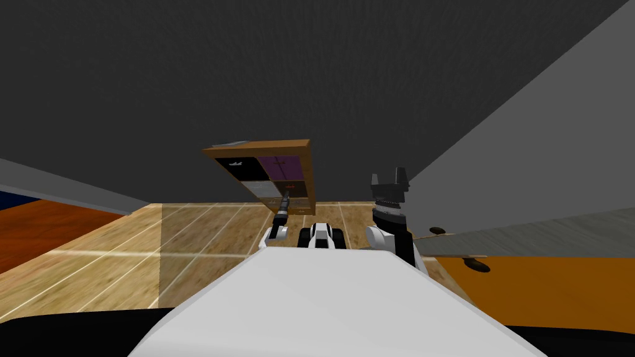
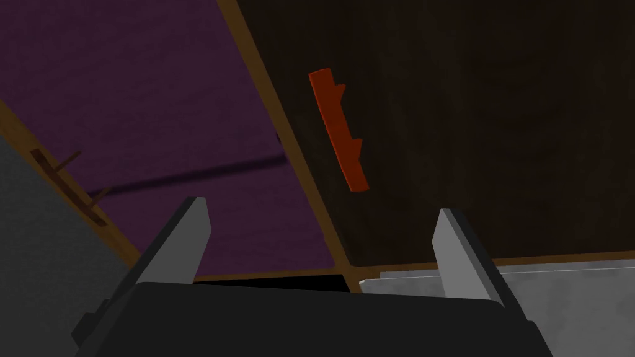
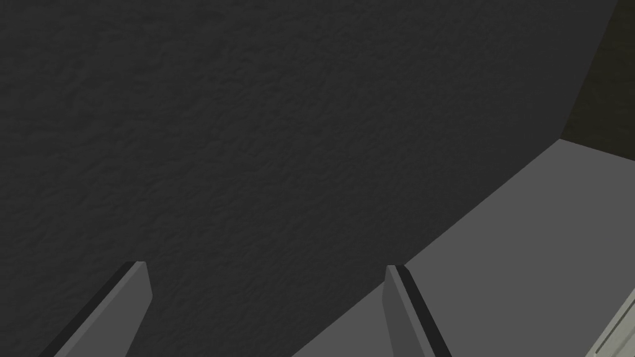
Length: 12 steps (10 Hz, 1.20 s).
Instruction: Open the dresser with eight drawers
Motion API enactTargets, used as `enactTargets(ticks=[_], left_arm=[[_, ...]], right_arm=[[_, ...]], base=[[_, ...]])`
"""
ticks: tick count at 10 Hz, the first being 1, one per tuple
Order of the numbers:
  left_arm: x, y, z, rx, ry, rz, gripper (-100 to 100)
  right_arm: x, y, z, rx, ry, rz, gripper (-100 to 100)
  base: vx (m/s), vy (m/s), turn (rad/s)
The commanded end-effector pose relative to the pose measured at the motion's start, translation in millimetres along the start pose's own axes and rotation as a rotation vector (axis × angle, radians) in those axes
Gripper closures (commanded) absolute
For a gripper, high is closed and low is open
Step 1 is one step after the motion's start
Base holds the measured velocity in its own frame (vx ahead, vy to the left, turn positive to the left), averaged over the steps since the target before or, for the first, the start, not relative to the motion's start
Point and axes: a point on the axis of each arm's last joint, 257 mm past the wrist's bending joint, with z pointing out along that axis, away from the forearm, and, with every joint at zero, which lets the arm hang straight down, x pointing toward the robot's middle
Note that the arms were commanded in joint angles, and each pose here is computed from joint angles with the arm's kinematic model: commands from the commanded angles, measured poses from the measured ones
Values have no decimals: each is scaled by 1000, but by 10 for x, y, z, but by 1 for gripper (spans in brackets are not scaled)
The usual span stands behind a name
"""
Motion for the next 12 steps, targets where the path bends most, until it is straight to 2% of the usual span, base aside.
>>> enactTargets(ticks=[1, 2, 3, 4, 9, 10, 12], left_arm=[[-108, 39, -2, 2, 22, 47, -100], [-101, 28, 25, 2, 14, 40, -100], [-159, 34, 38, 5, 23, 62, -100], [-60, -16, 50, 8, -2, 18, -100], [170, -91, 55, 1, -49, -81, -100], [143, -84, 56, 2, -44, -71, -100], [109, -160, 140, 1, -47, -72, -100]], right_arm=[[0, 0, 0, 0, 0, 0, 0], [0, 0, 0, 0, 0, 0, 0], [0, 0, 0, 0, 0, 0, 0], [0, 0, -1, 0, 0, 0, 0], [0, 0, 0, 0, 0, 0, 0], [0, 0, 0, 0, 0, 0, 0], [0, 0, 0, 0, 0, 0, 0]], base=[[25, 1, -1], [114, 10, -11], [169, 2, -14], [147, 12, -5], [32, 2, -1], [-5, -2, -1], [53, 4, -13]])
